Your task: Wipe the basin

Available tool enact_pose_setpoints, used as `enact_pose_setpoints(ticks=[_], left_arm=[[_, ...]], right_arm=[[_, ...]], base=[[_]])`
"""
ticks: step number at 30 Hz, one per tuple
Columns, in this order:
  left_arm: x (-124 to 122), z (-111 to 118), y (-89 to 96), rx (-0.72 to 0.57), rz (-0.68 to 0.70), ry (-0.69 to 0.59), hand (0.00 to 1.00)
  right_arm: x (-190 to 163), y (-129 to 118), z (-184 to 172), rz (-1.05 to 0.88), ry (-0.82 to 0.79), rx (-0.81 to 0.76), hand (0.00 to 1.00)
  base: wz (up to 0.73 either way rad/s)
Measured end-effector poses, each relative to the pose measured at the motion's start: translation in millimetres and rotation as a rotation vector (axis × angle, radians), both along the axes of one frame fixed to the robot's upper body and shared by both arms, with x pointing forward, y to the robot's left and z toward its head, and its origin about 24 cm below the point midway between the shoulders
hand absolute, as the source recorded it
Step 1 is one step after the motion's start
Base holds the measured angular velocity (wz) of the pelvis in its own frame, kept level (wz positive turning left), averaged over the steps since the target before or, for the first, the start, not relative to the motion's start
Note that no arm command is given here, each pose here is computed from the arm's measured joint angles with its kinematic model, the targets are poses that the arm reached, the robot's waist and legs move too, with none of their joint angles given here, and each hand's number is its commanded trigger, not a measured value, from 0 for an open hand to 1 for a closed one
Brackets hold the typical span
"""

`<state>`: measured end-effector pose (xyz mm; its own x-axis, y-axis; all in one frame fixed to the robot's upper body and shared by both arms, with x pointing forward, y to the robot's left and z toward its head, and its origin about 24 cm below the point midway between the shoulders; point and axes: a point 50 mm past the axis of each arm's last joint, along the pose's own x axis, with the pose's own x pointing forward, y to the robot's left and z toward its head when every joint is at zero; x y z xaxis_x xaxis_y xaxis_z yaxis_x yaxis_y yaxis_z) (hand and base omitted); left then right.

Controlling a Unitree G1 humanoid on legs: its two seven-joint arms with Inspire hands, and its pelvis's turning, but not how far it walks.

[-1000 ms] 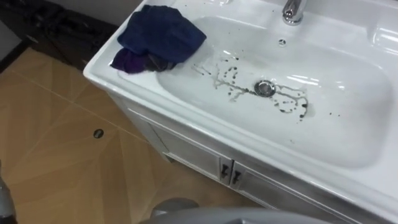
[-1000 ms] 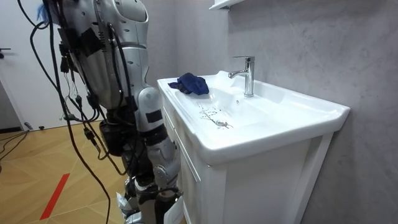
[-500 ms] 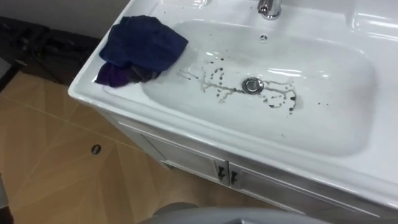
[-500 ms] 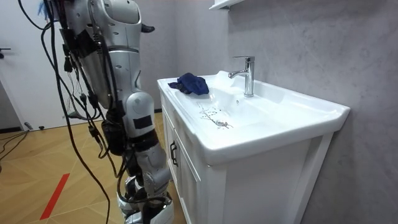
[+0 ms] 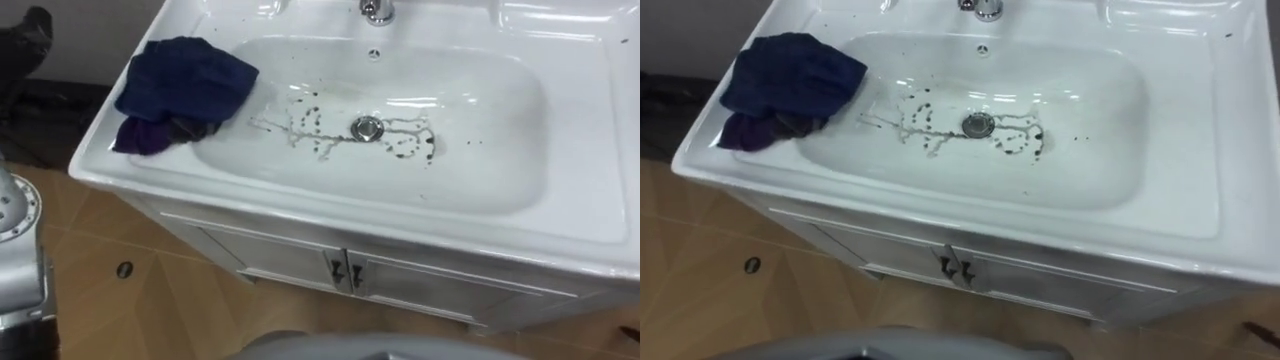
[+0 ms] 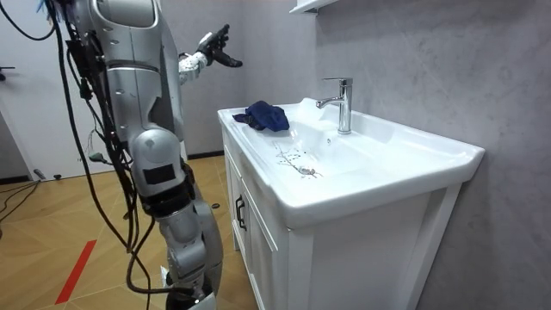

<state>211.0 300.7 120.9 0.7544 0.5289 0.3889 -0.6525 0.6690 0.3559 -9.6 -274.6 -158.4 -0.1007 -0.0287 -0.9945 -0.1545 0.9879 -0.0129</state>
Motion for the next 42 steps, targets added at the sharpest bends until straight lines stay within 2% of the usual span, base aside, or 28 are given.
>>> enact_pose_setpoints(ticks=[3,7,13,19,27,33,37,42], left_arm=[[11,-12,1.0,-0.009,-0.001,0.065,0.00],[19,-25,2.0,0.041,0.007,0.176,0.00],[29,-41,-7.2,0.104,-0.023,0.277,0.00],[38,-51,-13.0,0.100,-0.048,0.326,0.00],[38,-74,-14.2,0.077,-0.071,0.454,0.00],[38,-74,-14.7,0.114,-0.067,0.470,0.00],[37,-80,-12.1,0.166,-0.045,0.519,0.00],[35,-85,-9.9,0.168,-0.039,0.569,0.00]], right_arm=[[0,0,0,-0.001,0.002,0.003,0.00],[3,1,0,0.010,-0.013,0.006,0.00],[-2,2,0,0.001,0.009,0.003,0.00],[-8,1,0,-0.010,0.044,-0.010,0.00],[-4,1,0,-0.011,0.040,-0.016,0.00],[-3,4,-1,-0.011,0.030,-0.027,0.00],[-3,6,-2,-0.014,0.037,-0.025,0.00],[-1,6,-2,-0.023,0.024,-0.028,0.00]], base=[[-0.12],[-0.03],[-0.03],[-0.07],[-0.02],[-0.02],[0.00],[-0.03]])
